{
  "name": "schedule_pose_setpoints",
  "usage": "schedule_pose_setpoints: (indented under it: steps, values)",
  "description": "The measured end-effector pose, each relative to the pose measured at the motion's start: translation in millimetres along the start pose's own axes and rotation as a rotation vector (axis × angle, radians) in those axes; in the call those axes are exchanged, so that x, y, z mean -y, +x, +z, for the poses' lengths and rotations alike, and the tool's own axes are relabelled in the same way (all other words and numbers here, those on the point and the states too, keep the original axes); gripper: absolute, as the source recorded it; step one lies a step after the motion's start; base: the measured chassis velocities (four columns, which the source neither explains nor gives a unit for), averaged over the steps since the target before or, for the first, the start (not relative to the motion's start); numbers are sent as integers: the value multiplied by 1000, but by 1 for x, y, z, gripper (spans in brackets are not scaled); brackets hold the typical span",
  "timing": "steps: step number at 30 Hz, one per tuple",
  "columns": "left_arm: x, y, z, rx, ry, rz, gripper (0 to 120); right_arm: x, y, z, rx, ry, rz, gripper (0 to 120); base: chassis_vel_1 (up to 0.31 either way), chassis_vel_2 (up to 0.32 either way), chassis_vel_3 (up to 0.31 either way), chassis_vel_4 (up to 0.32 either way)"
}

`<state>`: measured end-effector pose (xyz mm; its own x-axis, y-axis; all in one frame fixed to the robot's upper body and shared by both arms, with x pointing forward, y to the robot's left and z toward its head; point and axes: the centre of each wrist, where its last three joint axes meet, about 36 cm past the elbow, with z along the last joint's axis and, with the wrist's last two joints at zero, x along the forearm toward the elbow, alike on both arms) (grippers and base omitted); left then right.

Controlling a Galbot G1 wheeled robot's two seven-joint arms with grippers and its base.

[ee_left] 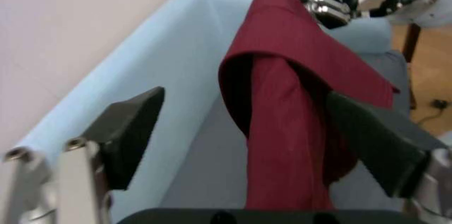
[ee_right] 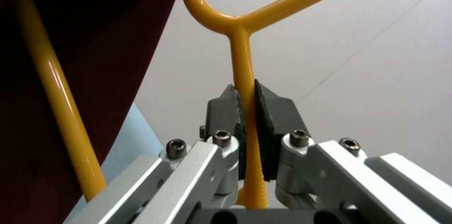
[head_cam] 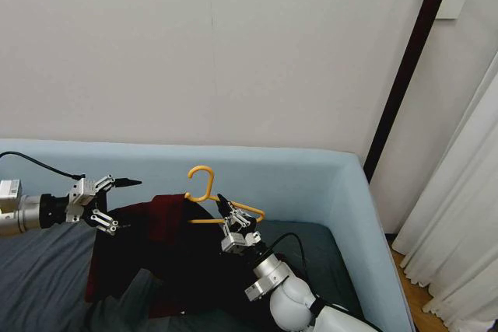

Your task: Pick up the clothes from the sofa and hang them on the clothes hanger.

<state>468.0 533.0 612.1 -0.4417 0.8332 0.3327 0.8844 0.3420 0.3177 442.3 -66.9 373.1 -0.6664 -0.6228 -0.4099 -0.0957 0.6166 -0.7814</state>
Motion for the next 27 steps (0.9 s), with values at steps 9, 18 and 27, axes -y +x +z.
schedule_pose_setpoints:
  steps: [9,18,27]
  values:
    - [-1,1,5,-54,6,83,52,-3,-3,-5,31,26,-2,4,0,0,0,0]
    - [2,-5,16,-85,25,104,21,0,-7,-3,91,76,-7,4,0,0,0,0]
    - [9,-14,28,-69,51,129,5,-3,-5,-8,76,12,1,5,0,0,0,0]
